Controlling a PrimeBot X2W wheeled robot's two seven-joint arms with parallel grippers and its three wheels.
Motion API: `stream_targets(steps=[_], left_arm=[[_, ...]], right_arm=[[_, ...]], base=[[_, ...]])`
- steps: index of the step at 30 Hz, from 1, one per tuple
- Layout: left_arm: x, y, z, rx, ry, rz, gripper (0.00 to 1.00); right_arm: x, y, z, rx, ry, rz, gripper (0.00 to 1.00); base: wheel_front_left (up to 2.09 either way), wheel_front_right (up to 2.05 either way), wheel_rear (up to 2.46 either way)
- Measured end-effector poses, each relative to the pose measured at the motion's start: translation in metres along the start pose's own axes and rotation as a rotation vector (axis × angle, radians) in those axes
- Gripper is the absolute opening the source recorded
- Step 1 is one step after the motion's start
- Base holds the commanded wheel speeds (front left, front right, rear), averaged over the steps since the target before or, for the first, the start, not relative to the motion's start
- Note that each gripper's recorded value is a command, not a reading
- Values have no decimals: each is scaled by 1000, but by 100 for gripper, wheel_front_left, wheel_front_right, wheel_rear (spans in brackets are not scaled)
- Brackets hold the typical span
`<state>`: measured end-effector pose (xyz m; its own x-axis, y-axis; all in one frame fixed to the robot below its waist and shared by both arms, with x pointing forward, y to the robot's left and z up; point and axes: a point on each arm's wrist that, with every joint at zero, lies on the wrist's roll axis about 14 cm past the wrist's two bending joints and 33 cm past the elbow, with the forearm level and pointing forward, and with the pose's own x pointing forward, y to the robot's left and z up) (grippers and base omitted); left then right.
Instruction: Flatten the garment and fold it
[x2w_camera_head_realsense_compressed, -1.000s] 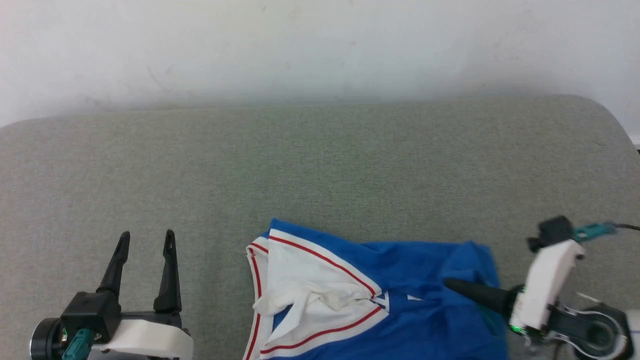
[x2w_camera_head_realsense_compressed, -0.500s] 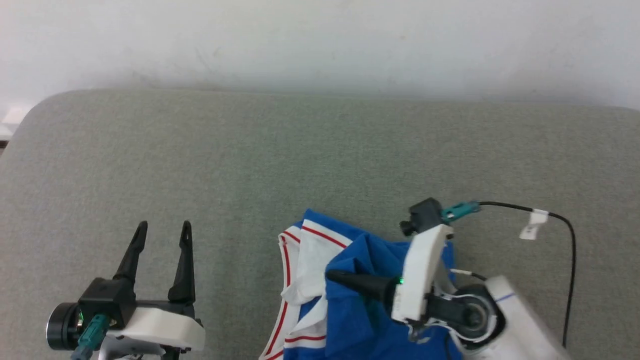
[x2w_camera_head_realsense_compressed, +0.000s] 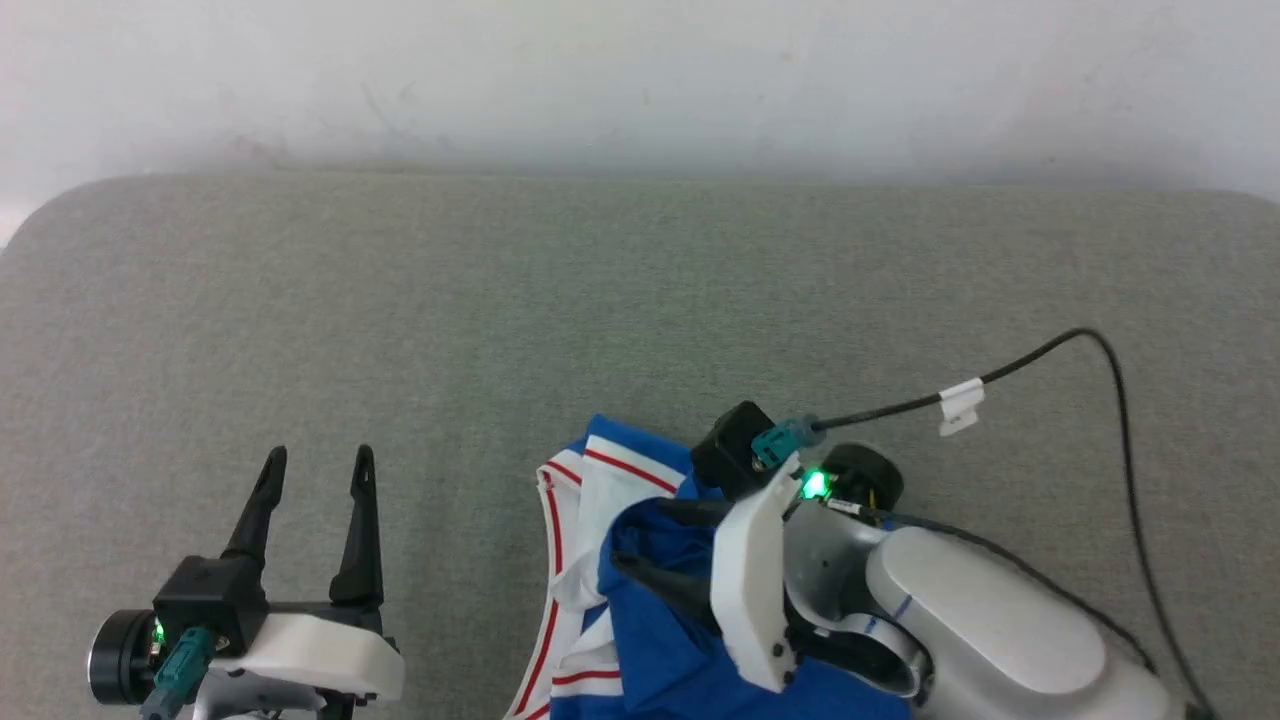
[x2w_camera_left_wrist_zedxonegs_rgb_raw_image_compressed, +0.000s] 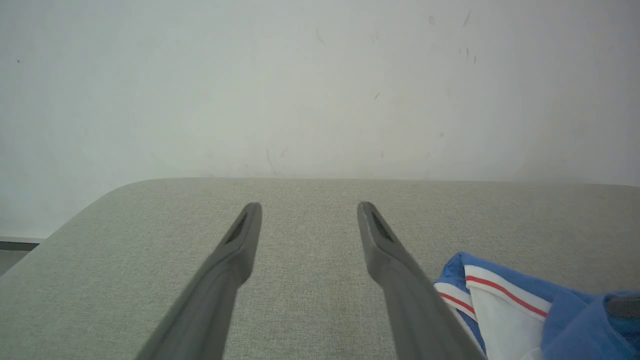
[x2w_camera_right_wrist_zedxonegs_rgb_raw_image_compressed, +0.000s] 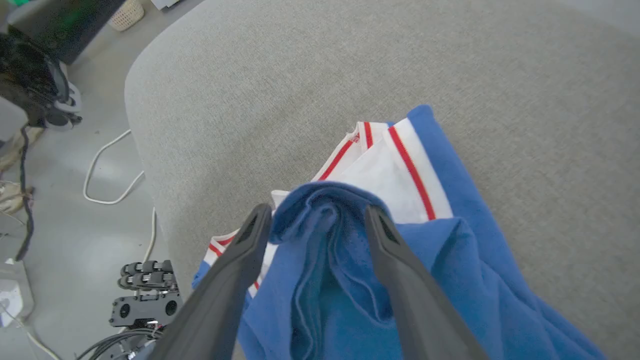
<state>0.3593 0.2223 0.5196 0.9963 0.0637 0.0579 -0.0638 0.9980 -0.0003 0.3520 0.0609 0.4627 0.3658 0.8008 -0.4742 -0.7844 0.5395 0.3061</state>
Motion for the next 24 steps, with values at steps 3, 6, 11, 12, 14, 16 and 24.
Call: stream_targets(steps=[3, 6, 11, 12, 14, 16, 24], left_arm=[[4, -4, 0, -2, -3, -9, 100], [7, -10, 1, -9, -8, -19, 100], [12, -19, 6, -25, -28, -42, 100], [13, -21, 7, -31, -32, -46, 100], [14, -25, 6, -53, -30, -51, 100], [14, -28, 5, -55, -31, -60, 100], [20, -36, 4, -58, -32, -76, 100]], right_arm=[[-15, -7, 15, -135, -72, -30, 100], [-32, -15, 29, -209, -165, -67, 100], [-86, -58, 61, -251, -405, -260, 100], [-100, -69, 63, -246, -453, -314, 100], [-129, -91, 60, -216, -526, -424, 100], [-156, -109, 49, -191, -568, -530, 100], [-237, -132, 17, -93, -707, -825, 100]], base=[[0, 0, 0], [0, 0, 0], [0, 0, 0], [0, 0, 0], [0, 0, 0], [0, 0, 0], [0, 0, 0]])
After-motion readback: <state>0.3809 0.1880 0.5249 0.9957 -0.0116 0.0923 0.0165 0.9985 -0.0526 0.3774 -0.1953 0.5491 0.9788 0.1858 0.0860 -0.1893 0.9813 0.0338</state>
